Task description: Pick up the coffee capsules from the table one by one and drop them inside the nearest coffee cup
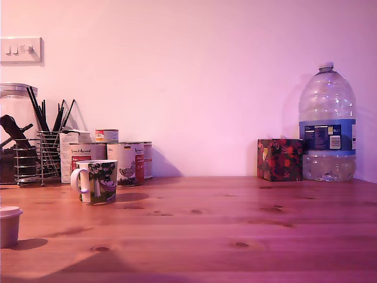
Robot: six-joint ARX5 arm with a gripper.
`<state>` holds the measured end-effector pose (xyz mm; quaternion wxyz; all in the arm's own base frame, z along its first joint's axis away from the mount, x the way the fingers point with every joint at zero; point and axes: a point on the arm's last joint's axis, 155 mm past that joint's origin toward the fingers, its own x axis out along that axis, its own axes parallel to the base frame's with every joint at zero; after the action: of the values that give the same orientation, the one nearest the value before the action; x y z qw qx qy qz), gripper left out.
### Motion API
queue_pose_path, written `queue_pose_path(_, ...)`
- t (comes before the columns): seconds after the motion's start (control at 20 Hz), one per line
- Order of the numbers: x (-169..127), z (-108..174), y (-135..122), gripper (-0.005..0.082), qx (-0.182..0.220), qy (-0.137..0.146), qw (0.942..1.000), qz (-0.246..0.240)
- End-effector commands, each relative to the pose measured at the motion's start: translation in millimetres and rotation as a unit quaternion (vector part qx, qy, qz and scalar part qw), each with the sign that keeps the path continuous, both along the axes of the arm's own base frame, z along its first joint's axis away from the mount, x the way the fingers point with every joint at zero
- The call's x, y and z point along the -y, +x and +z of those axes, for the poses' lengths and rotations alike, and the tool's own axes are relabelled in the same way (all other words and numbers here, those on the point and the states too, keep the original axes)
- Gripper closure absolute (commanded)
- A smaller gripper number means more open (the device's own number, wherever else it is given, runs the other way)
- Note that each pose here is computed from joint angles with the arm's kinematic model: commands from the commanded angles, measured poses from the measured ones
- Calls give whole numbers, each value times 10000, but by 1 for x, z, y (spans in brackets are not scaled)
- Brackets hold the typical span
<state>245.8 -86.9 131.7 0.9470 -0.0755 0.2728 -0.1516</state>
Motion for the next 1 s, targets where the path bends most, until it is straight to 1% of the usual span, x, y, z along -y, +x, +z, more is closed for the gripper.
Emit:
queue_pose_path(0.0,2,-14,-7,739,-239,-79,9997,14)
queue_pose_path(0.05,3,-20,-12,738,-389,-32,9992,-33)
queue_pose_path(0.1,5,-25,-15,737,-505,-51,9987,-43)
queue_pose_path(0.15,9,-25,-17,737,-538,-117,9985,-62)
queue_pose_path(0.25,14,-27,-20,731,-589,-112,9981,-163)
queue_pose_path(0.3,15,-27,-21,729,-614,-156,9979,-152)
queue_pose_path(0.45,17,-27,-22,724,-632,-169,9977,-165)
queue_pose_path(0.5,16,-28,-22,711,-659,-196,9975,-138)
queue_pose_path(0.55,16,-28,-22,650,-665,-195,9975,-139)
queue_pose_path(0.6,16,-28,-22,540,-675,-218,9974,-121)
queue_pose_path(0.65,16,-29,-21,403,-684,-204,9974,-105)
queue_pose_path(0.7,16,-29,-21,287,-697,-196,9973,-103)
queue_pose_path(0.75,16,-30,-21,208,-711,-187,9972,-98)
queue_pose_path(0.8,16,-31,-21,171,-738,-172,9971,-90)
queue_pose_path(0.95,13,-40,-20,166,-890,-79,9960,-29)
